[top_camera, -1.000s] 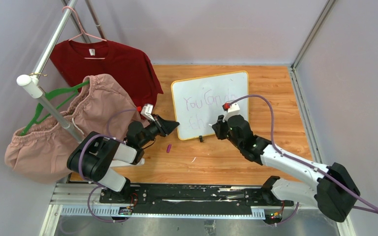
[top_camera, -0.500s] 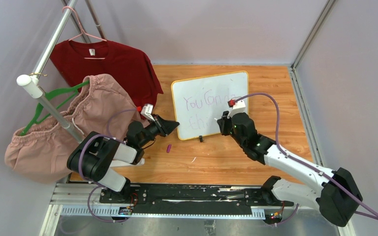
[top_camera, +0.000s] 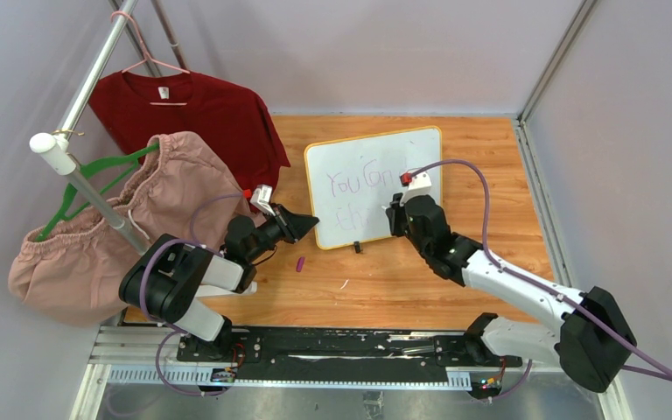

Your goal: Write a sentence on the whiteboard

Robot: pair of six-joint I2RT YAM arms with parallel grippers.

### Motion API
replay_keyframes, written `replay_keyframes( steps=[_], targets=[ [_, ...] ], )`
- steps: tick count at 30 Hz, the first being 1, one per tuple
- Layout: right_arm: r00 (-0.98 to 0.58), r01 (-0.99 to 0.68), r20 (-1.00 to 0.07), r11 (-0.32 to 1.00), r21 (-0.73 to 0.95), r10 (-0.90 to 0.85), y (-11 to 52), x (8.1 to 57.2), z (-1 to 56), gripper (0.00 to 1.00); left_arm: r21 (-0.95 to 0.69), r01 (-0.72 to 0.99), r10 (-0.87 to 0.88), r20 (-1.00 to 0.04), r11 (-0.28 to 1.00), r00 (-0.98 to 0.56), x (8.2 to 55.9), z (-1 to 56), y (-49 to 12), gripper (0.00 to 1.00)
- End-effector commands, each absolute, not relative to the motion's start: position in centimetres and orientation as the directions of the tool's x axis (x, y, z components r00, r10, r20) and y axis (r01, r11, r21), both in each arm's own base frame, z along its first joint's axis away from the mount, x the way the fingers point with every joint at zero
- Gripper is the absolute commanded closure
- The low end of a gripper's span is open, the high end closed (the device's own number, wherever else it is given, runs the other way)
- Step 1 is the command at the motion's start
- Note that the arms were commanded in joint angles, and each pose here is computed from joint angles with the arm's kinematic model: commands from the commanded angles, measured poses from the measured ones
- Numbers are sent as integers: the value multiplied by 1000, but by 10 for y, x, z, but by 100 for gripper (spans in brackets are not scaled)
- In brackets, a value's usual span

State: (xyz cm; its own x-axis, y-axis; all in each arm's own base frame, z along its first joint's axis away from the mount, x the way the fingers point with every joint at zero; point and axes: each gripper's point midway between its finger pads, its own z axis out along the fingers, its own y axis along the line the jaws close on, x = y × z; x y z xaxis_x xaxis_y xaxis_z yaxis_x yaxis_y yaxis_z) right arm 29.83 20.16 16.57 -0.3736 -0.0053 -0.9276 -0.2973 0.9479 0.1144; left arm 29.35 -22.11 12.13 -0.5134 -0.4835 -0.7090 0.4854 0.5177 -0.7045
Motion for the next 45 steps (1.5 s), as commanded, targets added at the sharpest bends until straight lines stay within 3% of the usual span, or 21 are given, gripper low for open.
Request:
replay_keyframes(
  steps=[1, 26, 45],
  targets=[
    [-334, -267, -942, 957, 111, 17, 200, 311, 182, 100, -689, 533, -507, -724, 492, -468, 293, 139, -223, 100],
    [-400, -365, -916, 921, 140, -19, 224, 300, 164, 100, -690, 534, -511, -722, 488, -466, 293, 140, -223, 100],
    [-439, -293, -897, 952, 94, -47, 196, 291, 138, 100, -689, 536, -509, -723, 487, -467, 292, 141, -223, 100]
  ],
)
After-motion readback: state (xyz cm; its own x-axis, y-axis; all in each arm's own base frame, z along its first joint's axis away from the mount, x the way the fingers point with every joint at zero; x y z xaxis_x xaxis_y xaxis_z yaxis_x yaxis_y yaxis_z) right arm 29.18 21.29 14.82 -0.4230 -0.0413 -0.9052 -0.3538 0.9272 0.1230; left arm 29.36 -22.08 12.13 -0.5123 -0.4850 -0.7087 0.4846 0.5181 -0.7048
